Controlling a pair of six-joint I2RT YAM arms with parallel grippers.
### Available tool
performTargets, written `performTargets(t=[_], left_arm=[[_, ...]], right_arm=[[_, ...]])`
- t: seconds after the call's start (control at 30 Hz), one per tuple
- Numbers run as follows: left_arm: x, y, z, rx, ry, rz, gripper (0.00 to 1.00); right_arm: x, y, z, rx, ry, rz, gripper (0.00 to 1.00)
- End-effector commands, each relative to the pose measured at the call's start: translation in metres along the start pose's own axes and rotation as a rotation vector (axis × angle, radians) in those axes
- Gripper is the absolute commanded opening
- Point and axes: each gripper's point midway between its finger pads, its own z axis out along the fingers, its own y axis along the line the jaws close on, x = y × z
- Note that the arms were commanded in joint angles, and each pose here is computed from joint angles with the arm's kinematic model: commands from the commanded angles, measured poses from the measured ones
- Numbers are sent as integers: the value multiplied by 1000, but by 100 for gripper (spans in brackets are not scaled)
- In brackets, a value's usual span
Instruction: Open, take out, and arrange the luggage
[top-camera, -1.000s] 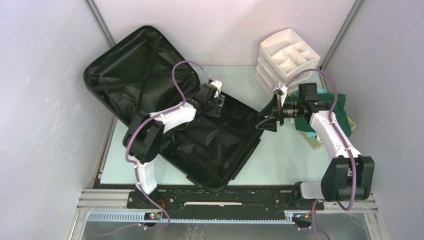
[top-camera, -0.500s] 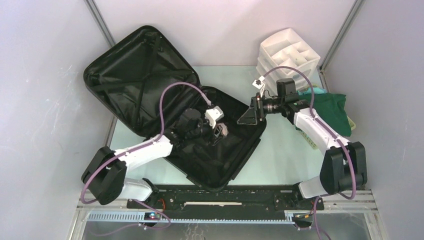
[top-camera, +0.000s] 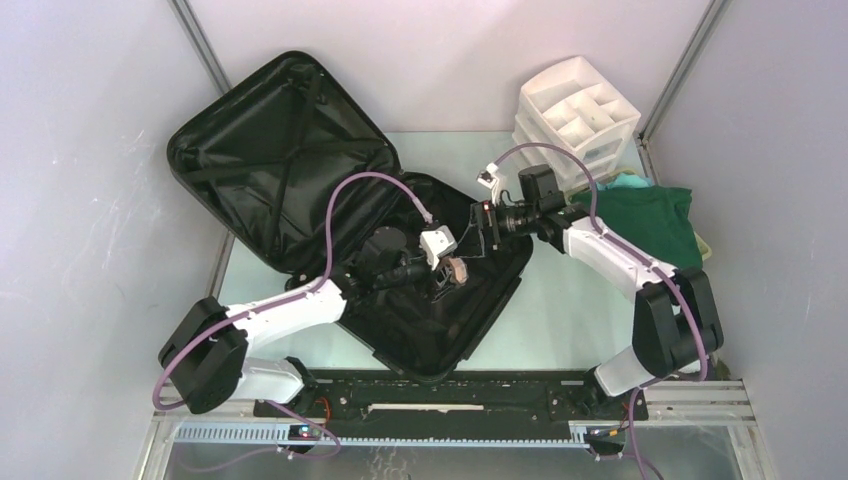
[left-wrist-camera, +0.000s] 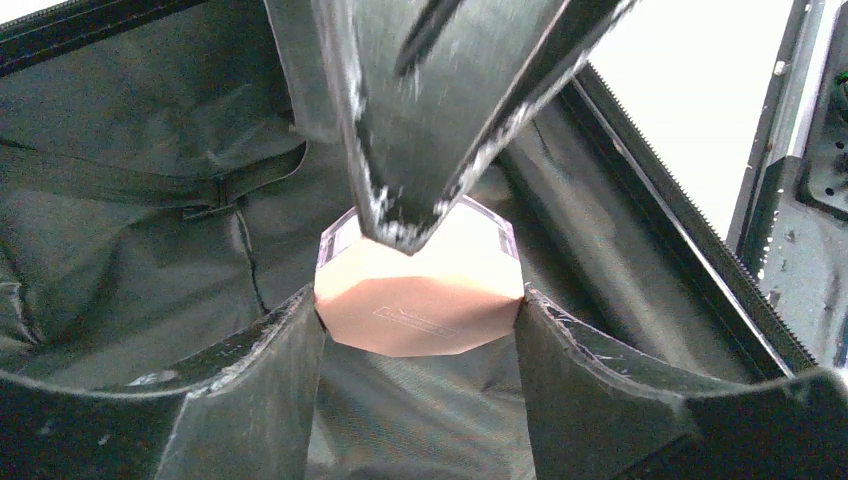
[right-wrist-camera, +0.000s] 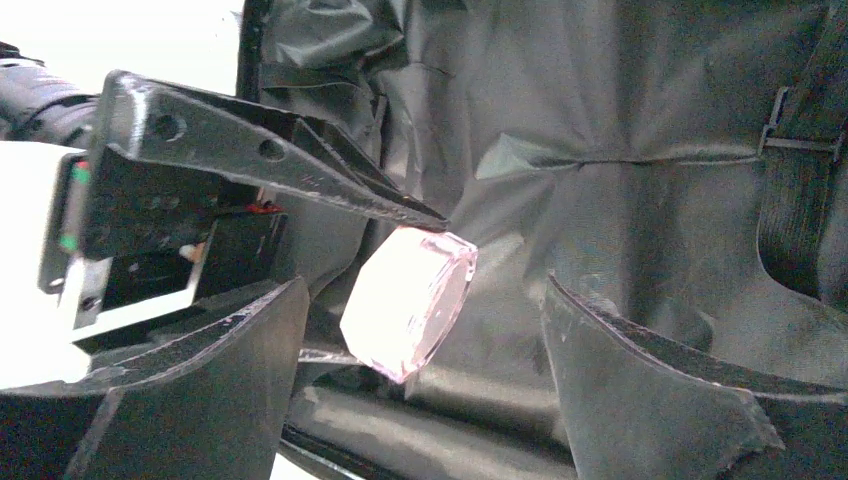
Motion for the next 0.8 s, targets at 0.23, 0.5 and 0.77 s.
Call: performTargets(t=[0.23,0.5,0.77], left_arm=[[-32,6,1,-54,-80,4,19],[-25,21,-19,-196,-109,-92,70],[-33,14,-66,-251,-226,-175,100]], right_arm=[[28,0,40,97,133,-47,48],[23,15,33,64,129,-151,0],[22,33,5,-142,140,-315,0]])
